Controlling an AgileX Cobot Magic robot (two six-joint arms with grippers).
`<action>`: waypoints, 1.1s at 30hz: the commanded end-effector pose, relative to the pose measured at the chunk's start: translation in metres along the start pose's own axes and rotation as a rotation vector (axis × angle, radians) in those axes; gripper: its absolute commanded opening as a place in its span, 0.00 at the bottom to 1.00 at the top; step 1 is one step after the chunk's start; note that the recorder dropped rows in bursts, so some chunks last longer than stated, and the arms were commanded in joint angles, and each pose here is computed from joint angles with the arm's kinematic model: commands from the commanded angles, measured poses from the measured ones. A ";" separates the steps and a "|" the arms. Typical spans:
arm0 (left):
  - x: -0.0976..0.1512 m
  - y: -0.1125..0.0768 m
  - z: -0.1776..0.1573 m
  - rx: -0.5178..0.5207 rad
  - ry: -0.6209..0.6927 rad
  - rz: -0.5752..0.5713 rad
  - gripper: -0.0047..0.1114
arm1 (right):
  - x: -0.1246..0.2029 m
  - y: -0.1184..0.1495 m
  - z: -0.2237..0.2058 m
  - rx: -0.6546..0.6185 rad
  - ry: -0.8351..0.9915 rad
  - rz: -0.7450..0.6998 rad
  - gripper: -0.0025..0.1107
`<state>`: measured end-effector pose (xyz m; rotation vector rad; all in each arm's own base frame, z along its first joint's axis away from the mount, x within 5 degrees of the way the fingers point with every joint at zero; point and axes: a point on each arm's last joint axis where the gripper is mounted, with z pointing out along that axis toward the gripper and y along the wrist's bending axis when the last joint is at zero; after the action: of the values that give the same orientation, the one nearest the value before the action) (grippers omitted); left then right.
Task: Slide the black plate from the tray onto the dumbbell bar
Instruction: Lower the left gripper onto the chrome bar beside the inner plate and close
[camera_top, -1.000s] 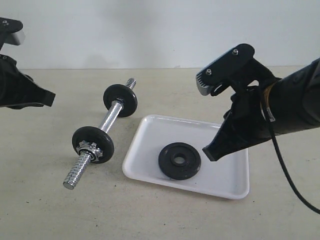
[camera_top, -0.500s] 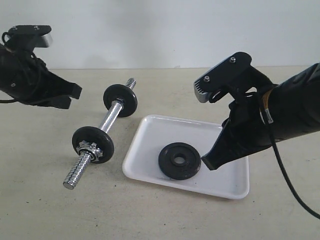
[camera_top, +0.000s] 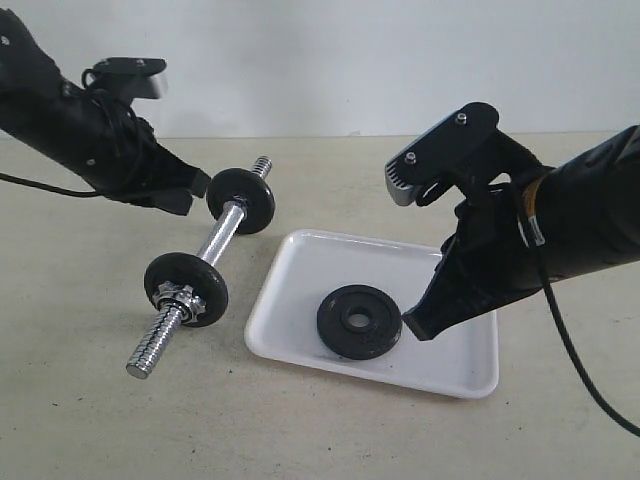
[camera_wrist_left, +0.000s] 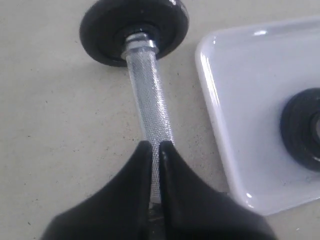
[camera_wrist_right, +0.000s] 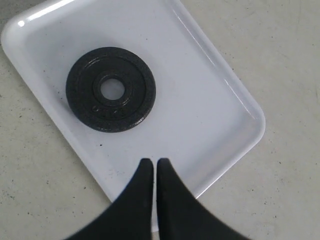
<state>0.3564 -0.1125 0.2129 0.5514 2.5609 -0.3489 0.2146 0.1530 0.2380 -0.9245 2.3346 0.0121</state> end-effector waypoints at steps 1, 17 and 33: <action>-0.008 -0.010 0.018 0.009 0.019 0.071 0.08 | -0.003 0.000 -0.001 -0.001 -0.011 -0.003 0.02; -0.016 -0.008 0.041 -0.042 0.052 0.176 0.49 | -0.004 -0.001 -0.001 0.010 -0.021 -0.029 0.02; -0.018 -0.001 0.063 -0.079 -0.008 0.101 0.62 | -0.004 -0.001 -0.001 0.009 -0.030 -0.026 0.02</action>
<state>0.3922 -0.1383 0.1706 0.6615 2.5411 -0.2218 0.2155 0.1530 0.2386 -0.9398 2.3164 0.0002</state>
